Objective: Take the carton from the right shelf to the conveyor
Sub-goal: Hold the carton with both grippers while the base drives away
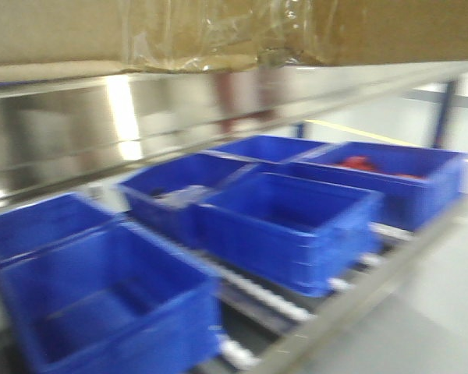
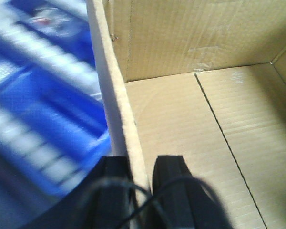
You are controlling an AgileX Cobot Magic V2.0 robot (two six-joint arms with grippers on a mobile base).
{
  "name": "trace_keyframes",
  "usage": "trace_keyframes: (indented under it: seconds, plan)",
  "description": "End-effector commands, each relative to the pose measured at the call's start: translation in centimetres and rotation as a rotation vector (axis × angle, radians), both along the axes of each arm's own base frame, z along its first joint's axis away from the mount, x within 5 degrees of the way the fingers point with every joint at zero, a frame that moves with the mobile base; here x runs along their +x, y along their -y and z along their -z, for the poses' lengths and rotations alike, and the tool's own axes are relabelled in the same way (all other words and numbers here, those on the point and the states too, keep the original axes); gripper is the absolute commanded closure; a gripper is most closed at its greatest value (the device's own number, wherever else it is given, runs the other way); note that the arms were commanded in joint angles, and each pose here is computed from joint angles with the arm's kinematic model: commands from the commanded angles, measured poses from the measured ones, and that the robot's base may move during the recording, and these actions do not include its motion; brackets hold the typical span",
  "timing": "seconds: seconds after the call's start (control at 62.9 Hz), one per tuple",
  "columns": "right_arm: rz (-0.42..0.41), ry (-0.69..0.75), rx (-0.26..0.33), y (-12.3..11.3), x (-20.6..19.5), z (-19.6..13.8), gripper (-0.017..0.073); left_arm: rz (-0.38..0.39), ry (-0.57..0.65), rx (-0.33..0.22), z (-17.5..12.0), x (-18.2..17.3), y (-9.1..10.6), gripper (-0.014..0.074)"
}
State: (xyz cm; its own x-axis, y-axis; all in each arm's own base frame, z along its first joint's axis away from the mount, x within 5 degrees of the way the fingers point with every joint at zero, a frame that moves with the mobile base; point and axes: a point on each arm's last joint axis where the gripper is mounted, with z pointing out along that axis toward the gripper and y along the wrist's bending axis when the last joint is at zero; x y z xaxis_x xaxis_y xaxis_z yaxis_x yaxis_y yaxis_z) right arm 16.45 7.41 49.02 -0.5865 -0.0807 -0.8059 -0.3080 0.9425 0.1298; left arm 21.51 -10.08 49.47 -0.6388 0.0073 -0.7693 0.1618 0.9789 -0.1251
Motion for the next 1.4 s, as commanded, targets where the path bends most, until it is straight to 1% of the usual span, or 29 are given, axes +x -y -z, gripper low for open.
trace_keyframes:
  seconds: [0.0, 0.589, 0.795, 1.066, 1.384]
  plan:
    - [0.008, 0.074, -0.023, 0.56, -0.34, -0.72, 0.0627, -0.011, 0.039, 0.02, -0.52, -0.27, -0.44, 0.0602]
    - [0.008, 0.074, -0.023, 0.56, -0.34, -0.72, 0.0627, -0.011, 0.039, 0.02, -0.52, -0.27, -0.44, 0.0602]
    - [0.008, 0.074, -0.023, 0.56, -0.34, -0.72, 0.0627, -0.017, 0.044, 0.029, -0.54, -0.23, -0.54, 0.0602]
    - [0.008, 0.074, -0.023, 0.56, -0.34, -0.72, 0.0627, -0.041, 0.064, 0.065, -0.63, -0.09, -0.91, 0.0602]
    - [0.008, 0.074, -0.023, 0.56, -0.34, -0.72, 0.0627, -0.043, 0.065, 0.068, -0.64, -0.08, -0.94, 0.0602]
